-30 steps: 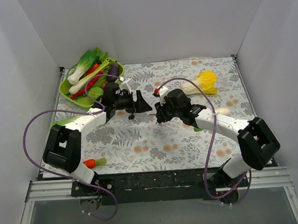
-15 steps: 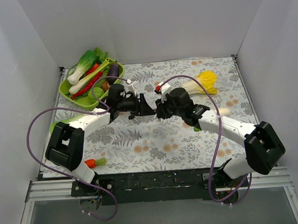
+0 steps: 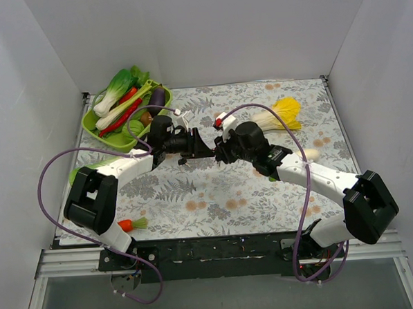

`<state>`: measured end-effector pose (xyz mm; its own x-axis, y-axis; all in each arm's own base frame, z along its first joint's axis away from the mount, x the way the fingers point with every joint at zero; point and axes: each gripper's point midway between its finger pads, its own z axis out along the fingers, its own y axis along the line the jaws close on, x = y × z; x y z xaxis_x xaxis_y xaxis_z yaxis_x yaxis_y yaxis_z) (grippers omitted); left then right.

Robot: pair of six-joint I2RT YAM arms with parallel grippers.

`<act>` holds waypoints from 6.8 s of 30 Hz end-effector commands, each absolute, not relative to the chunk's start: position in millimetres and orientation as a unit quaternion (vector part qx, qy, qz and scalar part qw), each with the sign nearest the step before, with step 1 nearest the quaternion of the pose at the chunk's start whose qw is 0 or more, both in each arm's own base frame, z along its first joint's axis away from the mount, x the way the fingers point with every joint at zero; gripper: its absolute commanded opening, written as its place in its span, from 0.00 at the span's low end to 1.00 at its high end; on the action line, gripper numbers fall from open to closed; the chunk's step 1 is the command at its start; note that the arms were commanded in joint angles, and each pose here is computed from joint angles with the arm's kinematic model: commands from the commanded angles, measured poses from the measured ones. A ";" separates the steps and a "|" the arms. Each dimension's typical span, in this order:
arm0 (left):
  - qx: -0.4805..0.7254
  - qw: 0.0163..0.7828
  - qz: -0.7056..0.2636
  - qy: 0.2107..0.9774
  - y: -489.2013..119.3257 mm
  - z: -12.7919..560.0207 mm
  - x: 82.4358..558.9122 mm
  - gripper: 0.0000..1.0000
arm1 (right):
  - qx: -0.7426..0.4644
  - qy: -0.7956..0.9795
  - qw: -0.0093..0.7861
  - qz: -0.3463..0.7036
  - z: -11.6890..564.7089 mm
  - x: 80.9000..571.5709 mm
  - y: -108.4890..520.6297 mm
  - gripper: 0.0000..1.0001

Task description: Unlock with the key

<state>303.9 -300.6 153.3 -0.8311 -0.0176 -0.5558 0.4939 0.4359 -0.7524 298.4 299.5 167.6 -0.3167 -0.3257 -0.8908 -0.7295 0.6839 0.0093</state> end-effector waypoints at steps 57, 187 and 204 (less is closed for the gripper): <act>0.130 0.316 -0.517 0.785 -297.0 180.8 309.5 0.25 | -0.352 0.760 0.503 0.212 180.1 294.0 306.3 0.06; 0.376 0.284 -0.543 0.695 -291.1 219.3 241.8 0.00 | -0.417 0.675 0.262 0.550 184.3 207.7 315.1 0.19; 0.319 0.368 -0.466 0.739 -282.4 220.5 279.9 0.98 | -0.359 0.704 0.350 0.503 195.7 239.2 305.5 0.01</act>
<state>257.4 -289.2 188.2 -0.6297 0.2140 -0.7468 0.7740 0.2552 -0.5795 217.7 310.1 169.7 -0.5633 -0.2537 -0.7863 -0.8262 0.1602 0.5402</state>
